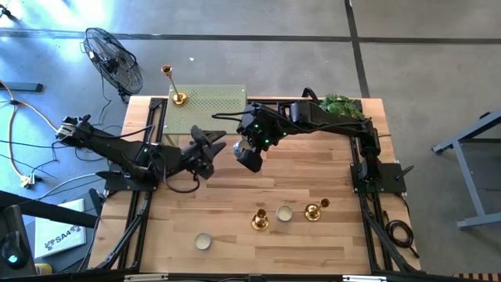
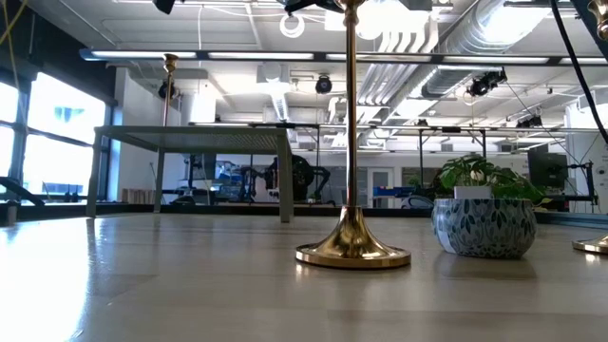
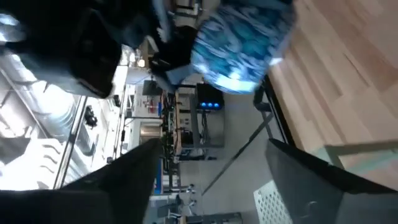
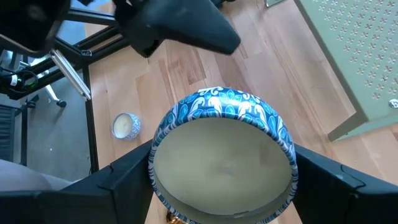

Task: Pick & Place candle stick holders
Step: Put the top right blue patterned round candle on the shelf

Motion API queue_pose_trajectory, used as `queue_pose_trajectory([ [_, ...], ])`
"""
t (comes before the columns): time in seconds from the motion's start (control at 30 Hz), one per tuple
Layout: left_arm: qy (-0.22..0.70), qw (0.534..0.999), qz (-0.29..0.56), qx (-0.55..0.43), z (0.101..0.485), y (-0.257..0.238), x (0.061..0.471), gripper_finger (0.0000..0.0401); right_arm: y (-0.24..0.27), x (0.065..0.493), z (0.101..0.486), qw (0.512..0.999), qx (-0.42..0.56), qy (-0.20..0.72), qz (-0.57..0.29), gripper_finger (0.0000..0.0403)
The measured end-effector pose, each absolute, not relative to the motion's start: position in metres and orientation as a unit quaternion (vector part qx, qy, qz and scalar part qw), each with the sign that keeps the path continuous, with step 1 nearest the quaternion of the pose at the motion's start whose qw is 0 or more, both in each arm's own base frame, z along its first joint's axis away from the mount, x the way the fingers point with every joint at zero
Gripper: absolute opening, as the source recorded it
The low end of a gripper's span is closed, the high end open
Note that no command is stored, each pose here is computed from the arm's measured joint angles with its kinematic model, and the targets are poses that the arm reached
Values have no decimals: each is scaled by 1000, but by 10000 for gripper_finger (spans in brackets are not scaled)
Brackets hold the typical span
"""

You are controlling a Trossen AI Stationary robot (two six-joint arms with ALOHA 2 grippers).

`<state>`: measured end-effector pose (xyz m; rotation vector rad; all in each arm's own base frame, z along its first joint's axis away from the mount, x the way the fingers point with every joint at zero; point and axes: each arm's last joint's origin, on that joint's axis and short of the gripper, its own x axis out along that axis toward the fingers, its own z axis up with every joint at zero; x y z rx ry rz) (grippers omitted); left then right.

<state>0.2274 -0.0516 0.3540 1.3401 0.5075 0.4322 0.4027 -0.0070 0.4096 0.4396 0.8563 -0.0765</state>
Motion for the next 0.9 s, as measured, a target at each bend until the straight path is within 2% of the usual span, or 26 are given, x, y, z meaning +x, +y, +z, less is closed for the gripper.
queue_pose_trajectory([
  [0.13,242,728,206,607,353,-51,227,360,-7,403,410,885,212,412,-35,298],
  [0.27,241,729,203,608,353,-51,227,395,-7,403,410,885,212,412,-33,298],
  [0.9,179,755,108,621,352,-56,230,386,-7,402,409,885,207,416,-29,298],
])
